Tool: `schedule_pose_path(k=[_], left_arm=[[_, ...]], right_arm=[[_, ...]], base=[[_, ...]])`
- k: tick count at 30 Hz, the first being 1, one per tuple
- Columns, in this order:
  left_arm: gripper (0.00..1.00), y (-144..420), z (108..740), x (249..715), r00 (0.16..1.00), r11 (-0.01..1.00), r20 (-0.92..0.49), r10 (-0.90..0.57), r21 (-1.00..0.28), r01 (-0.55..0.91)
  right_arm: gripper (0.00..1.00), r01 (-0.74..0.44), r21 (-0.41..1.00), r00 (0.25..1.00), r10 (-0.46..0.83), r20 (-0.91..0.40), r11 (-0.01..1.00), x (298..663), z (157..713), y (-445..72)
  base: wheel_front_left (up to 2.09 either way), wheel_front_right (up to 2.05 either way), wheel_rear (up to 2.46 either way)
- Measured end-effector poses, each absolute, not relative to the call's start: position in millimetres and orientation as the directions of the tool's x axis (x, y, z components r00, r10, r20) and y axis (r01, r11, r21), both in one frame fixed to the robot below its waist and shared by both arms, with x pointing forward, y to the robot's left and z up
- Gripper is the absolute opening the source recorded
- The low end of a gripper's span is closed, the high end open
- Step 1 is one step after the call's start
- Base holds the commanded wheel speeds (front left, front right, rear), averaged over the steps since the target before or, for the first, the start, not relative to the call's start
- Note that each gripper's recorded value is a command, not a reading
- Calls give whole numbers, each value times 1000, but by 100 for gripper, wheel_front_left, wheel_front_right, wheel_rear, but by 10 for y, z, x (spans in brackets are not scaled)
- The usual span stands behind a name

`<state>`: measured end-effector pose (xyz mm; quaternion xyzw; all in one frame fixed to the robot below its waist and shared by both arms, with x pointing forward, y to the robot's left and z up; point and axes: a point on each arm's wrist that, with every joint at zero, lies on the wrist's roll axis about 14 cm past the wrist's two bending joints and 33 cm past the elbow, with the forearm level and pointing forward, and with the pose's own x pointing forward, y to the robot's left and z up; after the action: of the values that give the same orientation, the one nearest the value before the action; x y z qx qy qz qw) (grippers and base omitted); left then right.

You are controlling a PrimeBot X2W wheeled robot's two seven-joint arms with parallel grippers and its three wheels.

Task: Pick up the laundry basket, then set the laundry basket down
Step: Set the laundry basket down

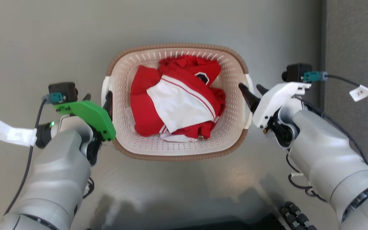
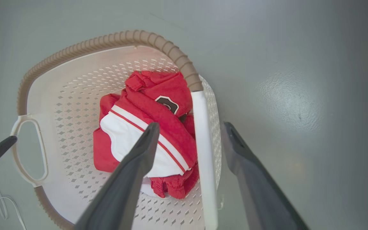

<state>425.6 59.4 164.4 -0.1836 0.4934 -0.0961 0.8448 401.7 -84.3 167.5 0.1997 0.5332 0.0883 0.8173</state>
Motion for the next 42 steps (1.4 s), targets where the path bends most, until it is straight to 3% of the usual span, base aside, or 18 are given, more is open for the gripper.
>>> schedule_pose_path(k=[25, 31, 42], left_arm=[[100, 523, 2870, 4447, 704, 898, -603, -375, -425, 114], [100, 582, 3346, 4647, 787, 888, -489, -376, -433, 156], [100, 582, 3883, 4517, 844, 875, -356, -400, -422, 237]], right_arm=[[100, -70, 404, 699, 334, -632, 912, 4194, 2868, -978], [100, -91, 393, 739, 326, -589, 915, 4130, 3110, -1025], [100, -146, 387, 799, 340, -496, 910, 4045, 3533, -995]], base=[[0, 0, 0], [0, 0, 0], [0, 0, 0]])
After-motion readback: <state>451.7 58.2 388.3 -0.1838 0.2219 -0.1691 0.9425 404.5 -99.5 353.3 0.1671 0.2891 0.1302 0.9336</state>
